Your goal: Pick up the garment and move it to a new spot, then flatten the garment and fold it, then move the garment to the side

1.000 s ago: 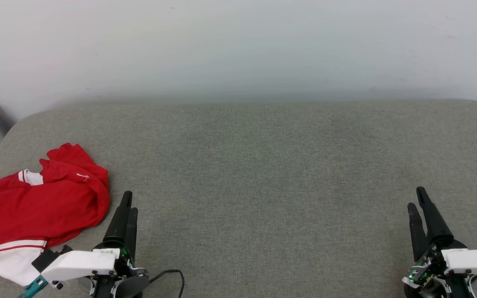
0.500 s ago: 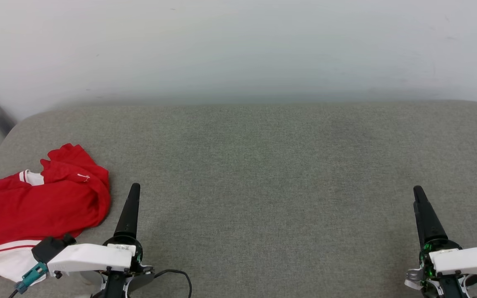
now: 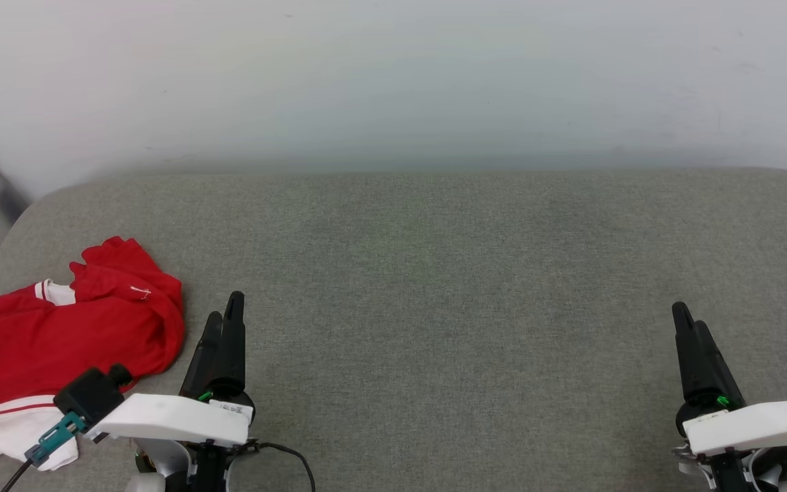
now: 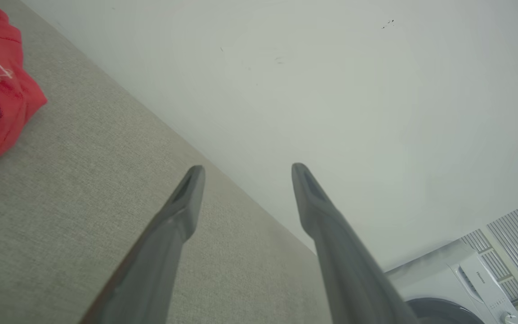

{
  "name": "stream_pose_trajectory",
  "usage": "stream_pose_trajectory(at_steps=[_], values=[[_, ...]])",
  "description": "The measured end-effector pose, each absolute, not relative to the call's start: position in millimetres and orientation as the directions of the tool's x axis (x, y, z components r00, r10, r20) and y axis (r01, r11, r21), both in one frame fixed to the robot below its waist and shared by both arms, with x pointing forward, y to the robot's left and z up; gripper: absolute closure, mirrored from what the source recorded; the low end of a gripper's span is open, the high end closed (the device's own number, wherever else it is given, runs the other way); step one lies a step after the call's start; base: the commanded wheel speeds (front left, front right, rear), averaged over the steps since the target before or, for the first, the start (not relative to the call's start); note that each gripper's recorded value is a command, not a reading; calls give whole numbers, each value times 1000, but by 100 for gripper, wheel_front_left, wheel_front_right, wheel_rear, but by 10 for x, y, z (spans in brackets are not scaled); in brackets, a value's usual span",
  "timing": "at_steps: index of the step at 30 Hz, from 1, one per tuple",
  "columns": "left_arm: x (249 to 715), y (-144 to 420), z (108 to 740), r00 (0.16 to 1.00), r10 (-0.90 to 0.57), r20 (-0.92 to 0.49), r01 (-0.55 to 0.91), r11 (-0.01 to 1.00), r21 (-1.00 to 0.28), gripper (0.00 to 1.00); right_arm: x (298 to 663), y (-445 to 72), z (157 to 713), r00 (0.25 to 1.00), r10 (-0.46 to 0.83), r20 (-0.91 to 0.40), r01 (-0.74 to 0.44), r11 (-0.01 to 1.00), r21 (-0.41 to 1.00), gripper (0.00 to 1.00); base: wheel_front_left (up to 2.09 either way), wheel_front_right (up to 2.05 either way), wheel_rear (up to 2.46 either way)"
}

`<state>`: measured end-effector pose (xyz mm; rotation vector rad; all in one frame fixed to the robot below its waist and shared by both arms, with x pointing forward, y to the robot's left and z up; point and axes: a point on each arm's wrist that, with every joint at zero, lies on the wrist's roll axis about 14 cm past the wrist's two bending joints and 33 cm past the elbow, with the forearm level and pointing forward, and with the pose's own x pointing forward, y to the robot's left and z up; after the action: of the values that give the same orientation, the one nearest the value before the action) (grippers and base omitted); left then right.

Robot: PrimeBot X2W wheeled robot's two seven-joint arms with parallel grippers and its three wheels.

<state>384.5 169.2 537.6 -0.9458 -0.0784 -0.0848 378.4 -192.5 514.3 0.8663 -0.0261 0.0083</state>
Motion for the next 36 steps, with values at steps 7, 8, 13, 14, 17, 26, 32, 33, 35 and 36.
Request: stream_pose_trajectory(at_steps=[7,8,13,14,17,26,32,33,35,36], values=[[3836,1660,5388,992,-53,113,118,705,-700,0,3785,-1877,5216,999,17,46,-43,761,648,0,0,0,0],[3836,1660,5388,992,-53,113,118,705,-700,0,3785,-1877,5216,999,17,46,-43,761,648,0,0,0,0],[3829,1631,5396,991,-69,119,128,781,-611,0,3782,-1838,5261,998,34,56,-60,825,562,0,0,0,0],[3827,1623,5396,990,-72,120,130,794,-593,0,3778,-1831,5264,998,37,57,-62,836,545,0,0,0,0],[3823,1603,5386,990,-78,117,130,827,-546,0,3763,-1818,5258,998,44,53,-64,862,502,0,0,0,0],[3803,1568,5335,990,-93,106,130,895,-427,0,3744,-1787,5264,997,62,42,-73,921,384,0,0,0,0],[3786,1584,5305,991,-91,99,120,930,-346,0,3722,-1772,5263,997,71,35,-78,949,305,0,0,0,0],[3786,1584,5305,991,-91,99,120,930,-346,0,3722,-1772,5263,997,71,35,-78,949,305,0,0,0,0],[3783,1585,5308,991,-92,102,120,938,-324,0,3721,-1768,5277,997,73,37,-81,956,281,0,0,0,0],[3783,1584,5310,990,-93,102,121,942,-314,0,3720,-1768,5281,997,74,38,-81,959,273,0,0,0,0]])
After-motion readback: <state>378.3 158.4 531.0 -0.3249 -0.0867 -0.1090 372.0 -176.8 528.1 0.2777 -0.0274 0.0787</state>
